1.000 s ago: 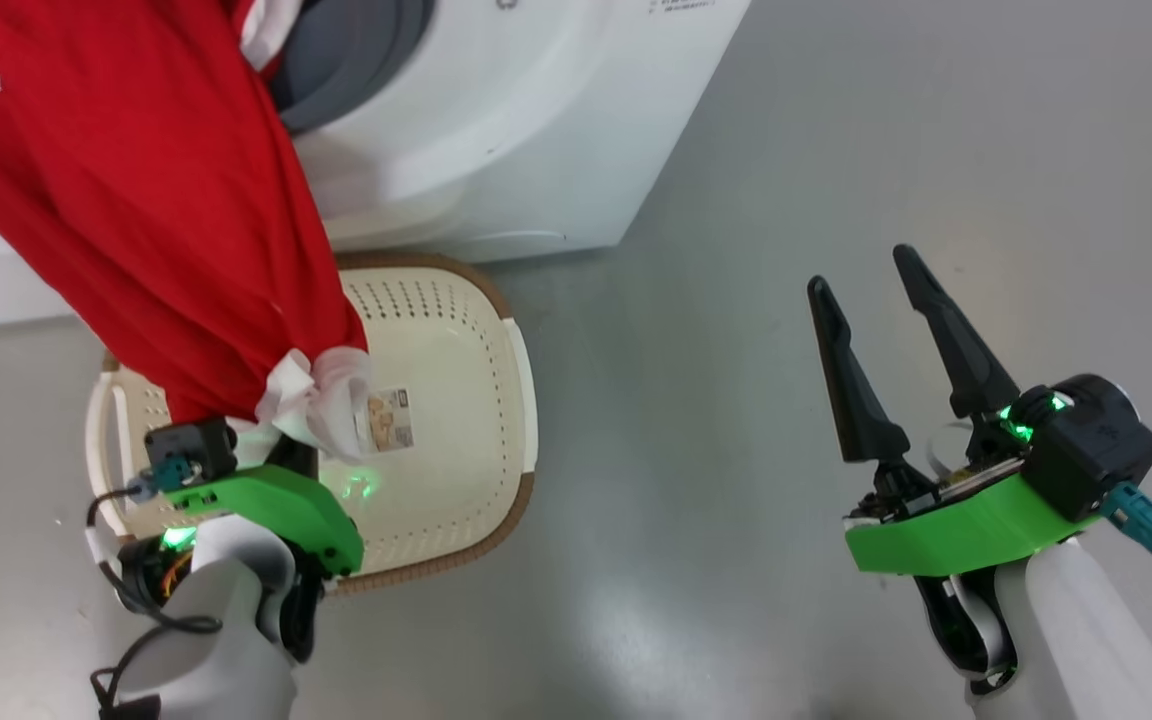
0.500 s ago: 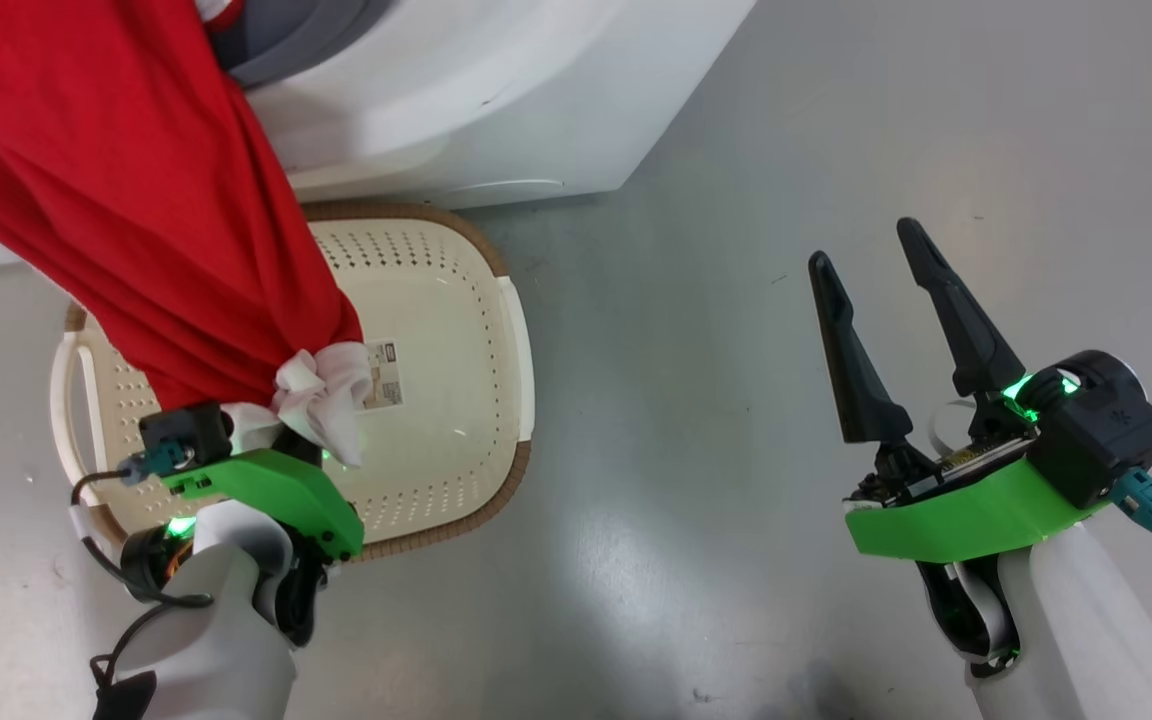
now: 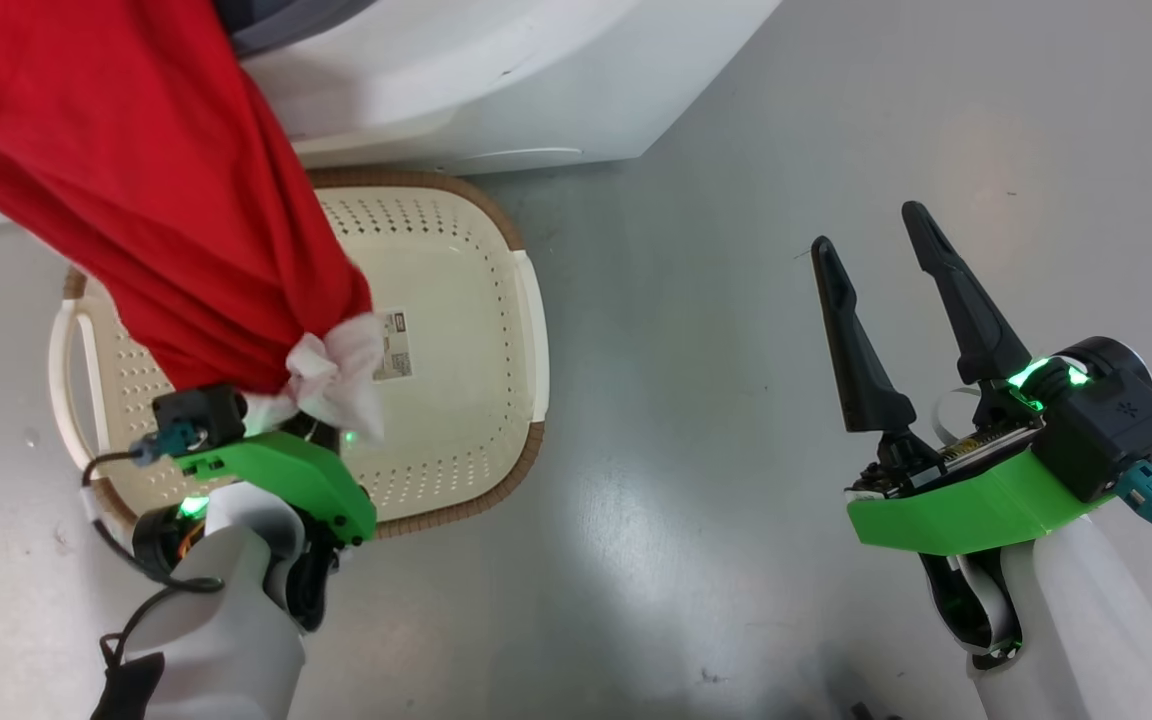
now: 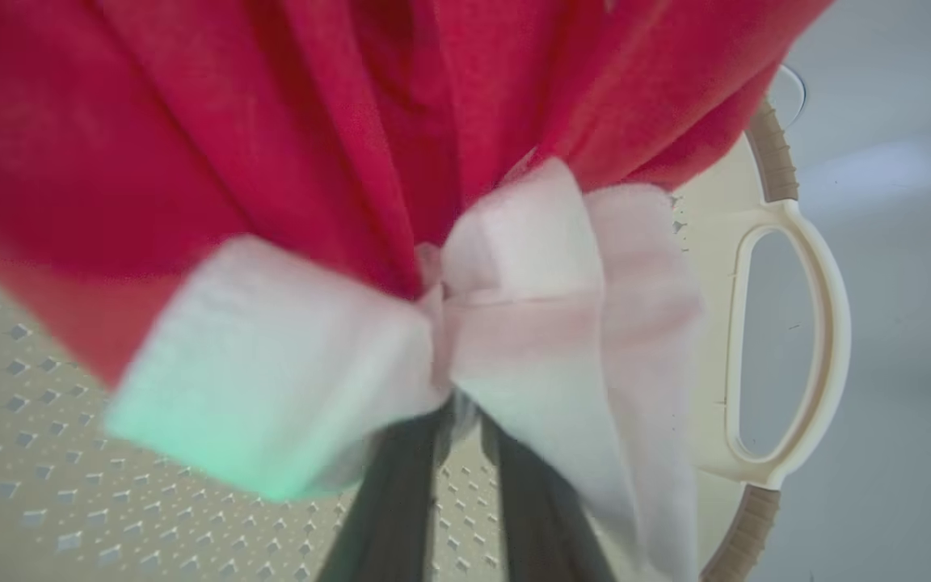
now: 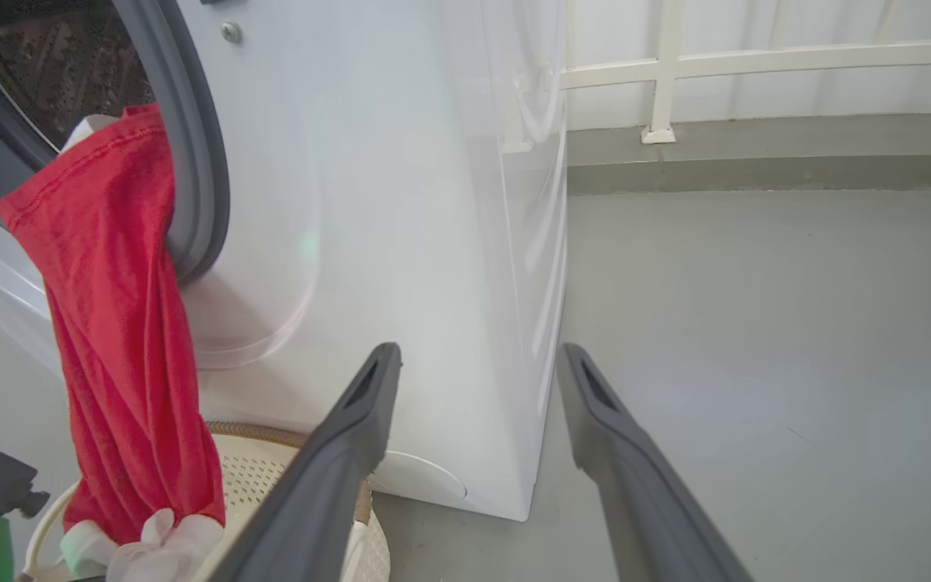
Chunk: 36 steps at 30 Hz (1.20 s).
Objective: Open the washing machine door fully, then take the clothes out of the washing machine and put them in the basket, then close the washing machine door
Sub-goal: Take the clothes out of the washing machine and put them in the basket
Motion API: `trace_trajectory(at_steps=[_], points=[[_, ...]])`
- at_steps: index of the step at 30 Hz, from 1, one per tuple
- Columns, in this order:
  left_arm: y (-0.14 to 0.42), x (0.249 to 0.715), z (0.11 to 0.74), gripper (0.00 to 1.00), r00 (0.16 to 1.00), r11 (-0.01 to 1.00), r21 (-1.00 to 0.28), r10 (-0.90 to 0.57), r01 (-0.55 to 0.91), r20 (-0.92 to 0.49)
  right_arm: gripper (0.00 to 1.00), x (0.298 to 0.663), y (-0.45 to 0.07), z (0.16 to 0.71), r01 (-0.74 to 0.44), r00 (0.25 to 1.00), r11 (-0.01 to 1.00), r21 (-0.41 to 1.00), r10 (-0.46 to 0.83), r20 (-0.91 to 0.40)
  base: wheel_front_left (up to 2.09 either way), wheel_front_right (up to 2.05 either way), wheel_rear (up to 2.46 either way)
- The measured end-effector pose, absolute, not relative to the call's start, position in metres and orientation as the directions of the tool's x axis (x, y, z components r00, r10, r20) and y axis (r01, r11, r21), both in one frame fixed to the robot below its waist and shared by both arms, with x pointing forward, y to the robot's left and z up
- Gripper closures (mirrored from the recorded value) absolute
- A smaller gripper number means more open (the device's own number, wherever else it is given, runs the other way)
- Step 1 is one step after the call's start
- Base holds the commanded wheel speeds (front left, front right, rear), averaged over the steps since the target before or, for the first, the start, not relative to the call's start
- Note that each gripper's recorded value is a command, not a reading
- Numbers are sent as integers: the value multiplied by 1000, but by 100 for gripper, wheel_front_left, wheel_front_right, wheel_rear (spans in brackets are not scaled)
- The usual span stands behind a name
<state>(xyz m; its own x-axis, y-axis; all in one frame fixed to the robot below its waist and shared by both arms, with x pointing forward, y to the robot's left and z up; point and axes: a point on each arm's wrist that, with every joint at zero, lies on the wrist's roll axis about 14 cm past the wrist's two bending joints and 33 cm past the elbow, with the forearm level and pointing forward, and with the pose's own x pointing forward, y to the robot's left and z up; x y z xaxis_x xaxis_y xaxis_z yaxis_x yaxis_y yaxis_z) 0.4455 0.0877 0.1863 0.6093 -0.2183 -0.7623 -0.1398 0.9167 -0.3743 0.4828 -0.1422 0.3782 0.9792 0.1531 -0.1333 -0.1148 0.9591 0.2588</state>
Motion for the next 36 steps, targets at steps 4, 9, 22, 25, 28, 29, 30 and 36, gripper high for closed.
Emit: trace_trajectory(at_steps=[4,9,22,25,28,29,30,36], points=[[87,446,186,0,610,921,-370,-224,-124,-760,0,483,-140,376,-118,978,958,261,158,-136,0,0,0],[89,451,189,0,620,924,-361,-212,-124,-756,0,484,-139,376,-121,978,957,264,161,-134,0,0,0],[100,501,231,0,768,929,-359,-166,-88,-619,0,487,-139,383,-124,981,957,263,158,-114,0,0,0],[105,511,247,0,814,924,-371,-146,-91,-563,0,488,-137,385,-131,981,957,258,163,-108,0,0,0],[110,520,266,0,858,921,-380,-129,-82,-497,0,488,-137,388,-134,981,957,257,165,-103,0,0,0],[111,522,272,0,870,920,-385,-126,-77,-476,0,488,-137,389,-135,981,957,256,165,-101,0,0,0],[112,522,277,0,880,919,-387,-123,-74,-459,0,488,-136,389,-136,981,957,256,166,-99,0,0,0],[121,523,302,0,924,917,-394,-97,-61,-371,0,488,-136,393,-139,982,957,256,167,-90,0,0,0]])
